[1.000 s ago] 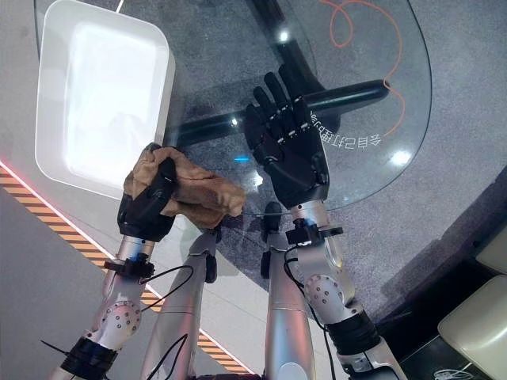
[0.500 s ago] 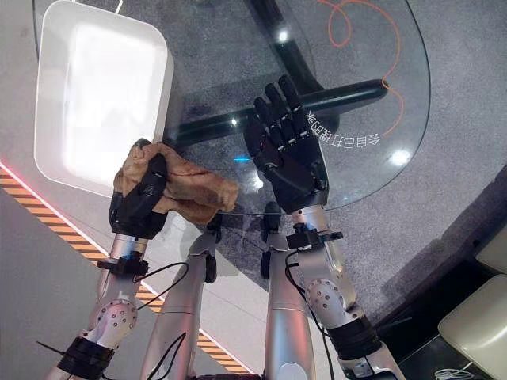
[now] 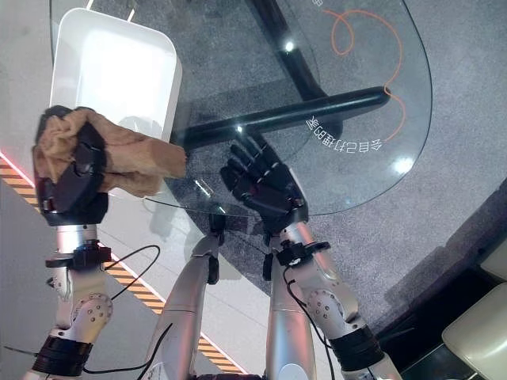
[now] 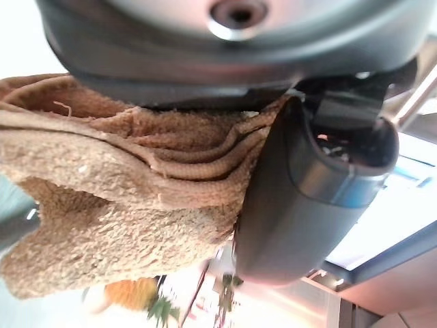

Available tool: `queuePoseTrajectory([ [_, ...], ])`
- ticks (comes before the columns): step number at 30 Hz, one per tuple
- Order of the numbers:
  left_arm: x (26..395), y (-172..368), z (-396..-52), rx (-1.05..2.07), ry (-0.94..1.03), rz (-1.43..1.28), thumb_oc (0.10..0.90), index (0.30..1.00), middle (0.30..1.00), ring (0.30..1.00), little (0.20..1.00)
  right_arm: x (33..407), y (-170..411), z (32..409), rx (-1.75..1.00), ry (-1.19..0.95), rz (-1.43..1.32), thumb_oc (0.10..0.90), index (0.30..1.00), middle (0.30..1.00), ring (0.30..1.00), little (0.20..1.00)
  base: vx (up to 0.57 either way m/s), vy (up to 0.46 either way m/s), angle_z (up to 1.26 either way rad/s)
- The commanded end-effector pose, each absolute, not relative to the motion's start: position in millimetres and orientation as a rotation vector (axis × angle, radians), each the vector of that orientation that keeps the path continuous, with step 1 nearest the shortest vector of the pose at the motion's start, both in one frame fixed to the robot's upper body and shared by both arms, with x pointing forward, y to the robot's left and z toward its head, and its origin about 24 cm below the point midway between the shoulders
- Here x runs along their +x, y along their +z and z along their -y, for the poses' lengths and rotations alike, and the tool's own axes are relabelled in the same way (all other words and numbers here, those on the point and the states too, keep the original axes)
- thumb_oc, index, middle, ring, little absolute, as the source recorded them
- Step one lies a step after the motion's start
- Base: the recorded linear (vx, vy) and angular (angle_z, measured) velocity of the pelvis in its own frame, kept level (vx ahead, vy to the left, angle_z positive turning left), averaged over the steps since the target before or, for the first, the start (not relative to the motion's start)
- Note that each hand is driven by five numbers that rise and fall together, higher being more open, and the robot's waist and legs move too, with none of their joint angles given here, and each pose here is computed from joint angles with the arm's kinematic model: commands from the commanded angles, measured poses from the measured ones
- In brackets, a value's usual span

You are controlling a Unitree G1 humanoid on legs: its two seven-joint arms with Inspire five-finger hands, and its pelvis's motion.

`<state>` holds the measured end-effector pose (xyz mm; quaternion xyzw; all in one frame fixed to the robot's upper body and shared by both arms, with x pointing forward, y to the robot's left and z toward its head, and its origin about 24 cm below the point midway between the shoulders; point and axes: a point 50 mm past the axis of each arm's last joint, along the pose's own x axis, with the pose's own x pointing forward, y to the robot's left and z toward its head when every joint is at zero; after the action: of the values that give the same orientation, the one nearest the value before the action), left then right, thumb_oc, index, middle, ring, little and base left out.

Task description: Wipe the table with a cloth and put it in the basket.

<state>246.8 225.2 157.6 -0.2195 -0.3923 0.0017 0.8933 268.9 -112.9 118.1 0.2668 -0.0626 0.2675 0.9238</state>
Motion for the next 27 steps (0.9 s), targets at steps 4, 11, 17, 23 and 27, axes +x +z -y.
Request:
queuePoseTrajectory([
  [4,200.2,217.6,-229.8,-0.228,0.1,1.276,0.1,0.3,0.3,0.3,0.2,249.0,120.6,94.8,0.455,0.734,0.133,0.8,0.9,0.9,0.9,0.9,0.0,0.057,0.0],
  [11,208.3,221.9,-244.7,-0.075,0.372,1.275,0.1,0.3,0.3,0.3,0.2,254.0,107.3,97.0,0.208,0.722,0.058,0.8,0.9,0.9,0.9,0.9,0.0,0.068,-0.05],
  [17,226.5,228.5,-264.2,0.045,0.583,1.25,0.1,0.3,0.3,0.3,0.2,260.6,93.1,100.6,-0.067,0.811,-0.067,0.8,0.9,0.9,0.9,0.9,0.01,0.063,-0.01],
  [23,249.8,239.2,-275.0,0.165,0.705,1.191,0.1,0.3,0.3,0.3,0.2,266.9,91.1,100.9,-0.224,0.887,-0.165,0.8,0.9,0.9,0.9,0.9,0.01,0.043,0.02],
  [27,261.9,247.0,-285.5,0.214,0.781,1.166,0.1,0.3,0.3,0.3,0.2,272.5,92.6,103.5,-0.238,0.892,-0.189,0.8,0.9,0.9,0.9,0.9,0.01,0.044,-0.01],
])
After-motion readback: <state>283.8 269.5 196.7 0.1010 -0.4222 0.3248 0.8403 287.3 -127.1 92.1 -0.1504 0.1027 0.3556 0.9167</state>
